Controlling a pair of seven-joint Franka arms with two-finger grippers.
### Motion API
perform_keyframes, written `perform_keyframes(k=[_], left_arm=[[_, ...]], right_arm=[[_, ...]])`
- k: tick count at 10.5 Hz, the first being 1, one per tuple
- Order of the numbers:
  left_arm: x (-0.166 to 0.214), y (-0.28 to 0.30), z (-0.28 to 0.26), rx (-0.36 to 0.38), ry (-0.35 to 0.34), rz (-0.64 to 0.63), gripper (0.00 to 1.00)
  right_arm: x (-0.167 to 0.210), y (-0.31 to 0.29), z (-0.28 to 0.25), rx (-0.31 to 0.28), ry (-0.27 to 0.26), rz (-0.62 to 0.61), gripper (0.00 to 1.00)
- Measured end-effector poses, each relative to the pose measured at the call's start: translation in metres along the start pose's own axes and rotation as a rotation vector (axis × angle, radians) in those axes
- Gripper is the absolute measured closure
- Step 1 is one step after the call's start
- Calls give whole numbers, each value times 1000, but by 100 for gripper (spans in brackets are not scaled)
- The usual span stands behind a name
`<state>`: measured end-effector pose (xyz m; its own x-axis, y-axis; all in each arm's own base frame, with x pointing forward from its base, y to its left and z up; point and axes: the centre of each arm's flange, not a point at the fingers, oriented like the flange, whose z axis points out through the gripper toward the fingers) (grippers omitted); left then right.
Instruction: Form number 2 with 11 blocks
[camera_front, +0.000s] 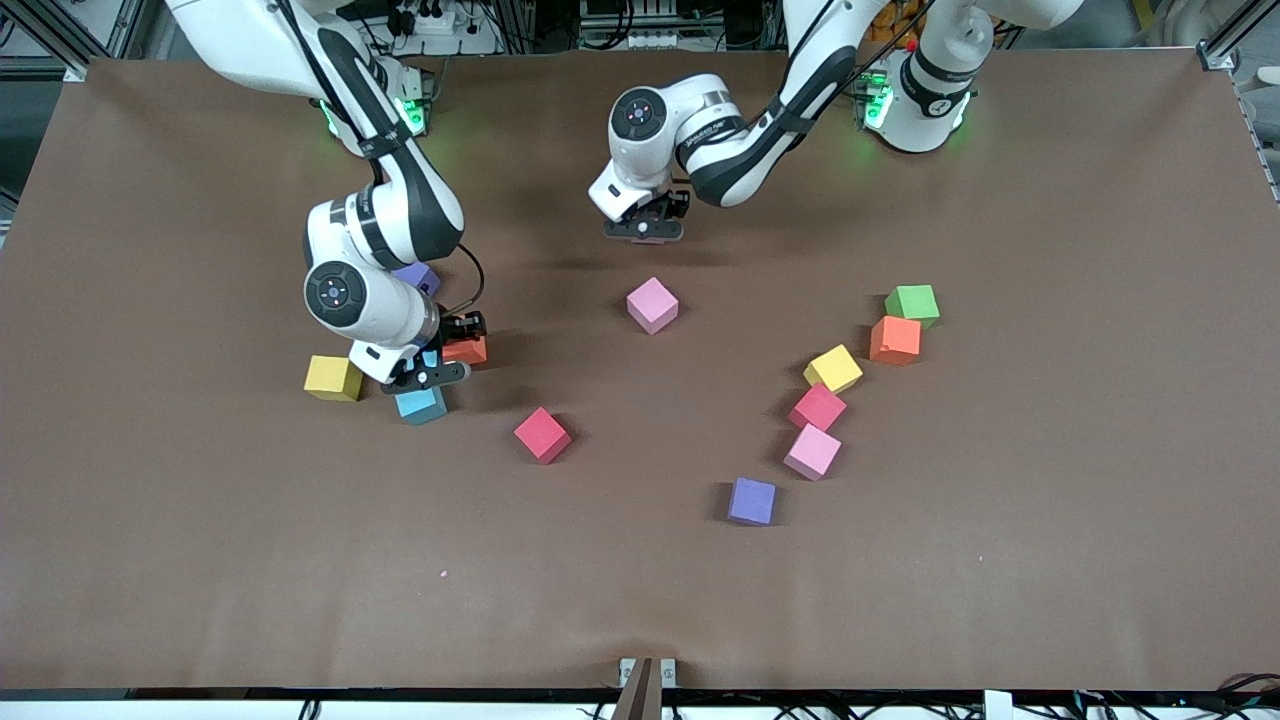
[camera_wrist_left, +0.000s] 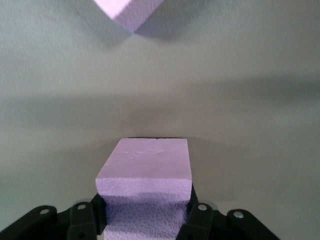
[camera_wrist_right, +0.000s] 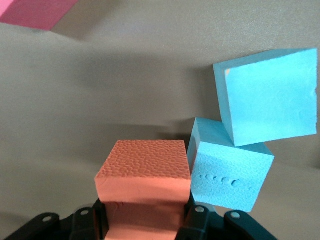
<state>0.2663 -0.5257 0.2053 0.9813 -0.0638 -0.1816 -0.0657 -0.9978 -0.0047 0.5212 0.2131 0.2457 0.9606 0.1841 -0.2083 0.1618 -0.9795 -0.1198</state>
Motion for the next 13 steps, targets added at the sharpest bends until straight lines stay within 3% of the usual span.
perform_keyframes(k=[7, 8, 10, 11, 13], left_arm=[[15, 5, 3, -2, 17, 5, 42], [17, 4, 3, -2, 19, 1, 36], [25, 1, -3, 10, 20, -10, 5], [35, -5, -12, 21, 22, -25, 0], [61, -23, -38, 12, 47, -71, 0]], right_arm=[[0, -1, 0, 0, -2, -3, 44], [0, -1, 0, 0, -2, -3, 44], [-1, -2, 1, 0, -3, -4, 44], [-1, -2, 1, 0, -3, -5, 44], [-2, -8, 1, -3, -3, -28, 44]])
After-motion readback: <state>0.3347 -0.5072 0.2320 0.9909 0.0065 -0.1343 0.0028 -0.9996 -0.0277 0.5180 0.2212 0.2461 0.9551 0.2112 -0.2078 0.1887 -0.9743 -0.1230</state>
